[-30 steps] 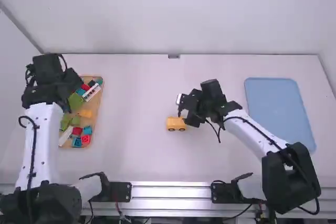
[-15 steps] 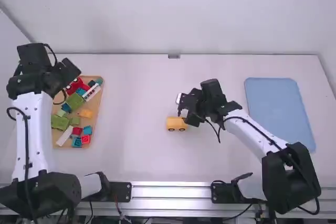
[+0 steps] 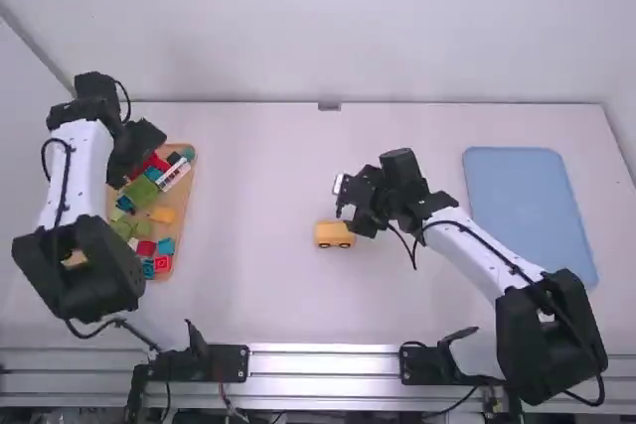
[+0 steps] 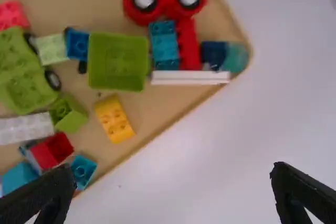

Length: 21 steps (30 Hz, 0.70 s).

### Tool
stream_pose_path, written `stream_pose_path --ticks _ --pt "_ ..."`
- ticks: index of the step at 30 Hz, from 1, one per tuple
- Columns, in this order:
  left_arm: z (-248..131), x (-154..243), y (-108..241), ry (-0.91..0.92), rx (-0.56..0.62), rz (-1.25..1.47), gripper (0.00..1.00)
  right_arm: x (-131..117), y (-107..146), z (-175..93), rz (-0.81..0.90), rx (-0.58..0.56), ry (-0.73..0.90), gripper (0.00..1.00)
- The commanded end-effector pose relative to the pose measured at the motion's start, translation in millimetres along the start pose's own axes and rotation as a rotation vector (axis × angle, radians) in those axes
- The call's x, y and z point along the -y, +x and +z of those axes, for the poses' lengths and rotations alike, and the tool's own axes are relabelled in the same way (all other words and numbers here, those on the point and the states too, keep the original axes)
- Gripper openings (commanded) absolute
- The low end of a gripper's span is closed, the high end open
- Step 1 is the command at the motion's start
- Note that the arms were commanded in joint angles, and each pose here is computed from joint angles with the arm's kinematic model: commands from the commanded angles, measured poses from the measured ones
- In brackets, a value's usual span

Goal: Assemble lego blocks to make yellow taxi

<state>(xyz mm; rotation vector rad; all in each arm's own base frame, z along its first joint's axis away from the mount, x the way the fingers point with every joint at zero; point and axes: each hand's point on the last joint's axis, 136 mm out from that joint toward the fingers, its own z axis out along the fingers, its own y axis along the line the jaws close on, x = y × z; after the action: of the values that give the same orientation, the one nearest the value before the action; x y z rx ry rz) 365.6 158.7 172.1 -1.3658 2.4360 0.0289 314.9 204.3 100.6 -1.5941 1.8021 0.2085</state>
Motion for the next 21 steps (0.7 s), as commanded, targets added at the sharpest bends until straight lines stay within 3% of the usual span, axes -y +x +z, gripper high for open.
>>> stream_pose_path --ticks 1,11,21 --pt "5 -17 -8 -0.074 0.007 -0.059 0.99 5 -10 -6 0.001 0.025 0.016 0.99" --pt "42 -72 7 -0.174 -0.086 -0.202 0.98 10 -14 -6 -0.009 0.042 0.033 0.99" --pt "87 -41 33 -0.038 -0.102 -0.126 0.94 7 -17 -6 -0.016 0.061 0.018 0.99"
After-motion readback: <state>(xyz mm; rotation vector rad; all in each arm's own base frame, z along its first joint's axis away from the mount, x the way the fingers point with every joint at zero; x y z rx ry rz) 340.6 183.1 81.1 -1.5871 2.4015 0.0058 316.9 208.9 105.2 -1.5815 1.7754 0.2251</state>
